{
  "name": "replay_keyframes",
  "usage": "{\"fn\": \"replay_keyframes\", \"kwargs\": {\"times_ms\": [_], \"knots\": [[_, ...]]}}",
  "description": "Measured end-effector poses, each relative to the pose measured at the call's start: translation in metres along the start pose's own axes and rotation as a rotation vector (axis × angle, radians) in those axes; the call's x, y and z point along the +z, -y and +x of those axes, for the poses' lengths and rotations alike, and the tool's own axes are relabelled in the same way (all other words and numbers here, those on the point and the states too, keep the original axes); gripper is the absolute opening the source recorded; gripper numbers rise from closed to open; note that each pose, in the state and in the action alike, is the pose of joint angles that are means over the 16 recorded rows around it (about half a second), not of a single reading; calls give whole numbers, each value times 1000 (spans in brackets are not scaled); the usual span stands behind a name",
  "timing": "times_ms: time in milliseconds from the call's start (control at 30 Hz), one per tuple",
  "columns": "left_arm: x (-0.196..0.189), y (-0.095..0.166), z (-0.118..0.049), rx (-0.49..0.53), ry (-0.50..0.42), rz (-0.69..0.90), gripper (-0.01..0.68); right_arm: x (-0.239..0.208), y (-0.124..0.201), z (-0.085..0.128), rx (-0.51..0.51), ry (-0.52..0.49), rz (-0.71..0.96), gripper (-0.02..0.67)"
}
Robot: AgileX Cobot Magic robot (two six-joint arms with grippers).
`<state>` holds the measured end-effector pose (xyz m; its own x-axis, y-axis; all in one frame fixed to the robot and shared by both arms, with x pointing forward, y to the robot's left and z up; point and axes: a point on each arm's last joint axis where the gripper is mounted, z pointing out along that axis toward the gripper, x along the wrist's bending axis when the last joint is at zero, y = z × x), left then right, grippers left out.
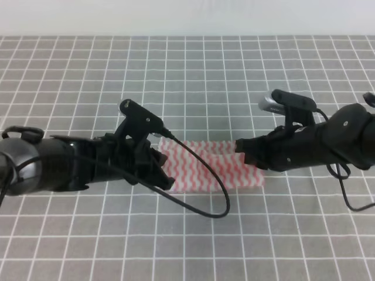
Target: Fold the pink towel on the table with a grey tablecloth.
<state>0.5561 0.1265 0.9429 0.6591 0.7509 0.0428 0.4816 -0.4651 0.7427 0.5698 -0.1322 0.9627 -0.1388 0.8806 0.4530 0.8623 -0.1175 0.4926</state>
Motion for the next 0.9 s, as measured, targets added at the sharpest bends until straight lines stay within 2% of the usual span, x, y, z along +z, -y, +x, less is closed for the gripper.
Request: {"fn": "replay_keyframes", "kwargs": {"times_ms": [333, 900], "knots": [[7, -7, 7, -2, -46, 0, -3, 11, -13, -1, -1, -9, 14, -15], [21, 2, 8, -9, -46, 39, -3, 24, -17, -9, 13, -2, 45, -15]]}}
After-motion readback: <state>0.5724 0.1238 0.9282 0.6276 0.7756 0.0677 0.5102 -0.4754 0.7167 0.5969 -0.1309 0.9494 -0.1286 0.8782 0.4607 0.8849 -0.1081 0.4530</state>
